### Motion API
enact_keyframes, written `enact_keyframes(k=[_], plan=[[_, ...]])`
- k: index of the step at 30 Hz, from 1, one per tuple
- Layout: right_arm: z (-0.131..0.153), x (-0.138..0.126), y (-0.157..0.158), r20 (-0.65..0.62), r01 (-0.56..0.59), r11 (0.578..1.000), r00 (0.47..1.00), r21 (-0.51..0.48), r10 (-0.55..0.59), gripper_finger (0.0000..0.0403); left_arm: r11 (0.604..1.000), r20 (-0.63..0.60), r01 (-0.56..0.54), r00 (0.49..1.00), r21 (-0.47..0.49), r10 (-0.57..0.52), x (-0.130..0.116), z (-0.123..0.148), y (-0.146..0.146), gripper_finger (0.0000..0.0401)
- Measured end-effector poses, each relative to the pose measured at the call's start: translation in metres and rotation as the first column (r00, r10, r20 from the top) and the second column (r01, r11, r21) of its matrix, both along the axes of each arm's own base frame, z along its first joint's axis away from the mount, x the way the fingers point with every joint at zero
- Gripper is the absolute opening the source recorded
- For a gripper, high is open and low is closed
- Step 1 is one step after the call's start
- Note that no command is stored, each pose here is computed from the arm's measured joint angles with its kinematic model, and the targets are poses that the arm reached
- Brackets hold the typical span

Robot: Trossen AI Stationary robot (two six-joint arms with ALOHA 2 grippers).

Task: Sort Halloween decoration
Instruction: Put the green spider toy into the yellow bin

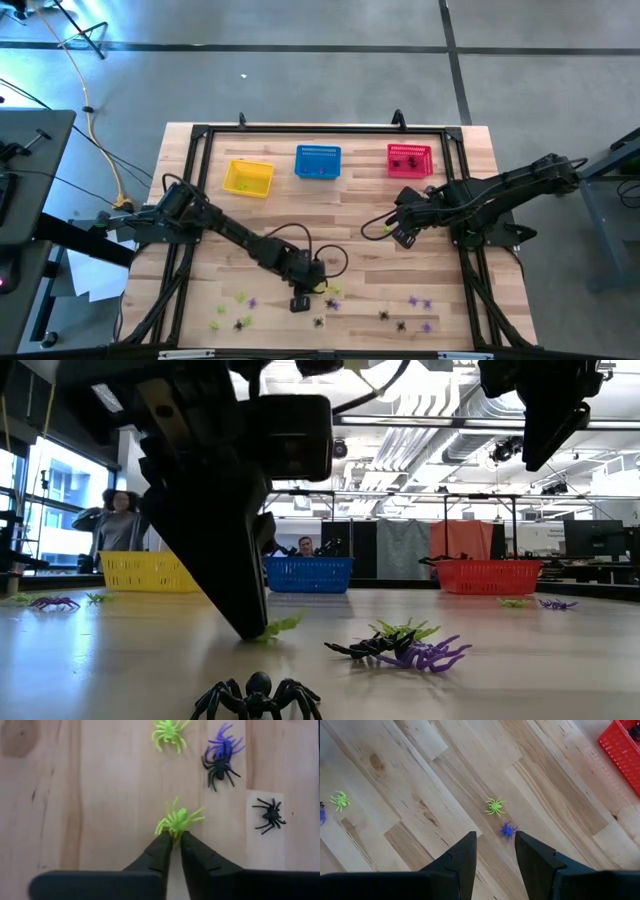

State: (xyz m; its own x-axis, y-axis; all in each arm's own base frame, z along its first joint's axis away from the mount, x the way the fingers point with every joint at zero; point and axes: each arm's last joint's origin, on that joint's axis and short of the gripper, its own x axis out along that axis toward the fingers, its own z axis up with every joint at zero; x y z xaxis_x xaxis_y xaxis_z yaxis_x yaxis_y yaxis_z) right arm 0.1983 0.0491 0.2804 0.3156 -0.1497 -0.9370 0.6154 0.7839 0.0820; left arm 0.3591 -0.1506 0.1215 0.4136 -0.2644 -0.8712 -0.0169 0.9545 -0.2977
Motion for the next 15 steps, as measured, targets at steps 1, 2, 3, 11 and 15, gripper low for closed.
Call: enact_keyframes(k=[1,2,3,11,15], plan=[[0.0000,0.0000,0.0000,0.000,0.000,1.000,1.000,0.000,0.000,0.0130,1.000,-0.009,-0.005,1.000,0.000,0.005,0.0001,-0.0002,0.0019,0.0011],[0.0000,0.0000,0.0000,0.000,0.000,1.000,1.000,0.000,0.000,0.0130,1.000,-0.018,-0.017,1.000,-0.002,0.017,0.0003,-0.0003,0.0035,0.0006],[0.0000,0.0000,0.0000,0.000,0.000,1.000,1.000,0.000,0.000,0.0130,1.000,-0.026,-0.028,0.999,-0.004,0.028,0.0004,-0.0005,0.0049,0.0005],[0.0000,0.0000,0.0000,0.000,0.000,1.000,1.000,0.000,0.000,0.0130,0.999,-0.034,-0.036,0.999,-0.014,0.036,0.0002,0.0010,0.0077,0.0000],[0.0000,0.0001,0.0000,0.001,0.000,1.000,1.000,0.000,0.000,0.0130,0.999,-0.040,-0.034,0.999,0.003,0.034,-0.0040,0.0061,0.0063,0.0000]])
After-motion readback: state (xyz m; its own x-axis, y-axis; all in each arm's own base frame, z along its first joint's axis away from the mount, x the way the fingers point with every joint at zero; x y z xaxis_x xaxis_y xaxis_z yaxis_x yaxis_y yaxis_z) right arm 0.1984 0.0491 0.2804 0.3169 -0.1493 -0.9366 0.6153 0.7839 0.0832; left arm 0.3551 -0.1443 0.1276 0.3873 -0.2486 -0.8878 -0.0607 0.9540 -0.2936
